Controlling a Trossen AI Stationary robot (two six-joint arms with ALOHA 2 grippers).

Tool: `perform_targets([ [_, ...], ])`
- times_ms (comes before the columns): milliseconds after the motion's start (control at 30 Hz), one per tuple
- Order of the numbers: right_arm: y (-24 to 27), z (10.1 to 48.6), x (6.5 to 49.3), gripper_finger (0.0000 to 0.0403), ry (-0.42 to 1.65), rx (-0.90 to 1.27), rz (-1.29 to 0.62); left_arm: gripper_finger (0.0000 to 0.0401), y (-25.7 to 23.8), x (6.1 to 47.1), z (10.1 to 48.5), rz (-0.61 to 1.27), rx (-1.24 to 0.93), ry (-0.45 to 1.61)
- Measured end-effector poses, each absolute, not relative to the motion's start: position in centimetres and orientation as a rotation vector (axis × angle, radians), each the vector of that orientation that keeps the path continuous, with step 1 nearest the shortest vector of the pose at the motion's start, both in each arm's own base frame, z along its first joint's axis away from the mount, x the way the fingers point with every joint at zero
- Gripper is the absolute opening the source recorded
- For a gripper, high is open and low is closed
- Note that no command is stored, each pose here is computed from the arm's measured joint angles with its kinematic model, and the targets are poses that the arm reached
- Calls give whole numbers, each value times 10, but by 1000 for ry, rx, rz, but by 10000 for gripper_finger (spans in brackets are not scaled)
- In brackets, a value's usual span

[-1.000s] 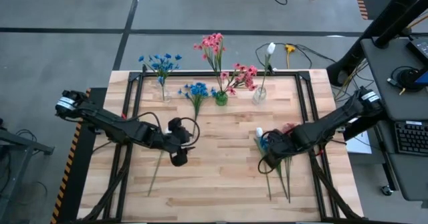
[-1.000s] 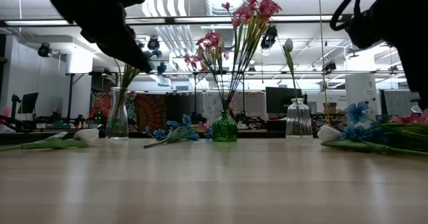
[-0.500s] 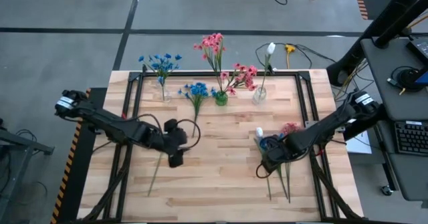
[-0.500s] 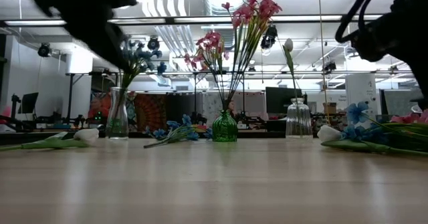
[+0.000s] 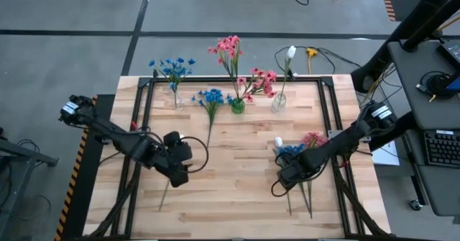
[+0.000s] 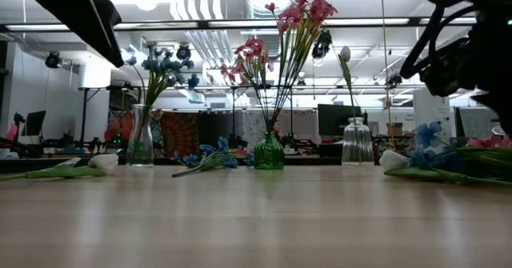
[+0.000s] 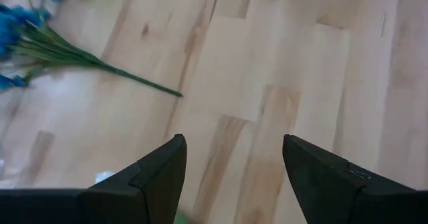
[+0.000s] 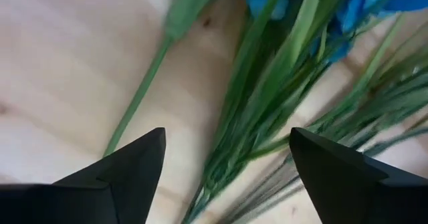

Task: Sort flowers into vase by color
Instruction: Put the bottom blue flowers into the left transparent vase

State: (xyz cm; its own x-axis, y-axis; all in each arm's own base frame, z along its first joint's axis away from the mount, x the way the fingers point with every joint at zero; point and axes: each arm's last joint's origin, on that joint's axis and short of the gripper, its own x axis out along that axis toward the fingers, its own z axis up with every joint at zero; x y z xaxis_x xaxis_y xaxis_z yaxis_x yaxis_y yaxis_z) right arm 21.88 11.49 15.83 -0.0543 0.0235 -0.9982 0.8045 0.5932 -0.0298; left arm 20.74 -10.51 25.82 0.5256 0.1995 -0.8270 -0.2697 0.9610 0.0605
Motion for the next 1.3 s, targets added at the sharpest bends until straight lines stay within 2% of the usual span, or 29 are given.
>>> perform_targets([
  [100,112,152,216,315,1493,700,-782,229,-109,205,258,291,-52,957],
  [233,110,148,213,284,1473,691,-819,229,-112,203,258,299,-23,936],
  [533,110,148,214,131,1452,688,-825,229,-111,197,238,352,44,907],
  [667,109,148,214,69,1433,675,-833,229,-111,193,222,308,11,926],
  [800,108,150,213,26,1444,678,-824,229,-116,190,223,230,-20,915],
  [1033,102,185,201,16,1426,709,-803,221,-119,175,258,79,8,739],
  [1300,87,237,191,14,1000,647,-669,206,-105,157,280,86,-15,479],
])
